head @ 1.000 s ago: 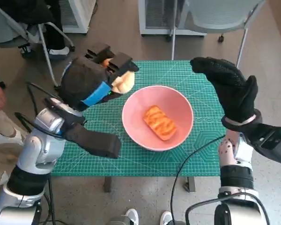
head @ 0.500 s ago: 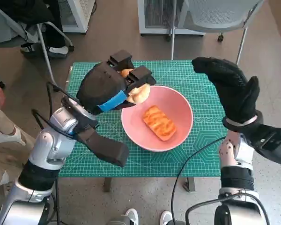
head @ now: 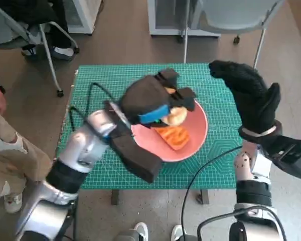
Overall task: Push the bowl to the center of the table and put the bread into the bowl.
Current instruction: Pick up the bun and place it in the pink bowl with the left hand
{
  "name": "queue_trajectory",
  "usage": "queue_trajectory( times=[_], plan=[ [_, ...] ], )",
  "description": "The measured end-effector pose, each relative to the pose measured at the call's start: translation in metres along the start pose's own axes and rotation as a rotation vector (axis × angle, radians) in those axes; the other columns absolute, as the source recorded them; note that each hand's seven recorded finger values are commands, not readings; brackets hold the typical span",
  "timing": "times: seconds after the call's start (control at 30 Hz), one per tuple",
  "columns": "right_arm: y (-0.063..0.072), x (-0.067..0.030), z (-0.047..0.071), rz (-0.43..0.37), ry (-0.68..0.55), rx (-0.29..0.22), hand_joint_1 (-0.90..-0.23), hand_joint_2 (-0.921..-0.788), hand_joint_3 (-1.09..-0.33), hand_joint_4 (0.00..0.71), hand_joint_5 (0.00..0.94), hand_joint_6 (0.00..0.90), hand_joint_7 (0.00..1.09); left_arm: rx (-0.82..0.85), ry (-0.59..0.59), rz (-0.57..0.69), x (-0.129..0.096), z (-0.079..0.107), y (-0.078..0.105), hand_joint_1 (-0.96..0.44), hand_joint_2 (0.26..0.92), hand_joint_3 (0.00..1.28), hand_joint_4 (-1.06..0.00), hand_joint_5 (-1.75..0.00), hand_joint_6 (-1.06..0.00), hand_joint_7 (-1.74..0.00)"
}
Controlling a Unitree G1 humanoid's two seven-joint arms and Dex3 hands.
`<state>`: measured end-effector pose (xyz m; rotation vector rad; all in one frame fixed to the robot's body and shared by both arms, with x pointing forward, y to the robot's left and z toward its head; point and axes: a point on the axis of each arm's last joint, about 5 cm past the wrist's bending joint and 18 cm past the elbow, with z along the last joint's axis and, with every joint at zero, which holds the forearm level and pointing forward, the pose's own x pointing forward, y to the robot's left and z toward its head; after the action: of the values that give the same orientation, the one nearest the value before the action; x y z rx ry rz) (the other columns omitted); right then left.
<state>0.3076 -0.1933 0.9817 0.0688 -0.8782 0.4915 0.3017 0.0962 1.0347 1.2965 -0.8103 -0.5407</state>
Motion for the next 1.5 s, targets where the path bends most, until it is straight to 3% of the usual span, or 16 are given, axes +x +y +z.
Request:
queue_trajectory(
  times=[0.07, 0.2, 0.27, 0.47, 0.5, 0.53, 0.57, 0.6, 0.63, 0.7, 0.8, 1.0, 1.5],
  plan=[
    [0.0, -0.0026, 0.0, -0.008, 0.006, -0.002, -0.611, -0.921, -0.706, 0.148, 0.007, -0.001, 0.5, -0.008, 0.016, -0.015, 0.001, 0.0, -0.002, 0.0, 0.694, 0.55, -0.58, -1.34, -0.58, -1.31],
    [0.0, -0.0031, 0.0, -0.013, 0.008, -0.006, -0.611, -0.921, -0.706, 0.148, 0.007, -0.001, 0.5, -0.01, 0.048, -0.039, 0.002, -0.001, -0.004, 0.0, 0.846, 0.26, -0.61, -1.38, -0.6, -1.1],
    [0.0, -0.0023, 0.001, -0.011, 0.007, -0.01, -0.61, -0.921, -0.706, 0.149, 0.006, -0.001, 0.51, -0.01, 0.062, -0.049, 0.003, 0.0, -0.006, 0.0, 0.882, 0.2, -0.62, -1.39, -0.6, -1.08],
    [0.001, -0.0009, 0.002, -0.004, 0.01, -0.02, -0.609, -0.921, -0.706, 0.148, 0.006, -0.001, 0.51, -0.028, 0.082, -0.074, 0.004, -0.002, -0.01, 0.0, 0.916, 0.15, -0.58, -1.45, -0.62, -1.01],
    [0.001, -0.0009, 0.002, -0.004, 0.01, -0.021, -0.608, -0.921, -0.707, 0.148, 0.005, -0.001, 0.51, -0.033, 0.086, -0.08, 0.004, -0.003, -0.011, 0.0, 0.917, 0.17, -0.56, -1.44, -0.57, -1.09],
    [0.001, -0.0011, 0.002, -0.004, 0.011, -0.023, -0.606, -0.921, -0.708, 0.148, 0.005, -0.001, 0.51, -0.048, 0.093, -0.093, 0.004, -0.003, -0.011, -0.07, 0.919, 0.22, -0.48, -1.29, -0.5, -1.23],
    [0.001, -0.0013, 0.002, -0.003, 0.012, -0.025, -0.606, -0.921, -0.709, 0.148, 0.005, -0.001, 0.51, -0.072, 0.102, -0.109, 0.004, -0.004, -0.012, -0.17, 0.919, 0.26, -0.44, -1.01, -0.46, -1.34],
    [0.001, -0.0014, 0.002, -0.004, 0.012, -0.028, -0.605, -0.921, -0.709, 0.148, 0.005, -0.001, 0.51, -0.093, 0.111, -0.124, 0.005, -0.004, -0.012, -0.2, 0.92, 0.28, -0.44, -0.89, -0.44, -1.38],
    [0.0, -0.0014, 0.003, -0.004, 0.013, -0.029, -0.605, -0.921, -0.71, 0.147, 0.005, -0.001, 0.51, -0.114, 0.12, -0.14, 0.005, -0.005, -0.013, -0.19, 0.903, 0.23, -0.37, -0.62, -0.33, -1.12],
    [0.0, -0.0014, 0.003, -0.004, 0.014, -0.032, -0.604, -0.921, -0.71, 0.147, 0.004, -0.001, 0.51, -0.143, 0.134, -0.165, 0.005, -0.005, -0.014, -0.23, 0.907, 0.11, -0.29, -0.27, -0.26, -0.65],
    [0.0, -0.0014, 0.003, -0.003, 0.015, -0.035, -0.604, -0.921, -0.71, 0.147, 0.004, -0.001, 0.51, -0.164, 0.152, -0.185, 0.006, -0.006, -0.014, -0.3, 0.912, 0.04, -0.22, -0.09, -0.23, -0.38],
    [0.0, -0.0014, 0.003, -0.002, 0.016, -0.036, -0.602, -0.921, -0.709, 0.147, 0.004, -0.001, 0.51, -0.159, 0.175, -0.194, 0.005, -0.007, -0.015, -0.47, 0.917, 0.01, -0.11, -0.01, -0.2, -0.2],
    [0.0, -0.0017, 0.003, -0.003, 0.019, -0.035, -0.6, -0.921, -0.708, 0.15, 0.004, -0.001, 0.51, -0.114, 0.201, -0.181, 0.002, -0.011, -0.014, -0.66, 0.921, 0.11, -0.02, 0.0, -0.17, -0.13]
  ],
)
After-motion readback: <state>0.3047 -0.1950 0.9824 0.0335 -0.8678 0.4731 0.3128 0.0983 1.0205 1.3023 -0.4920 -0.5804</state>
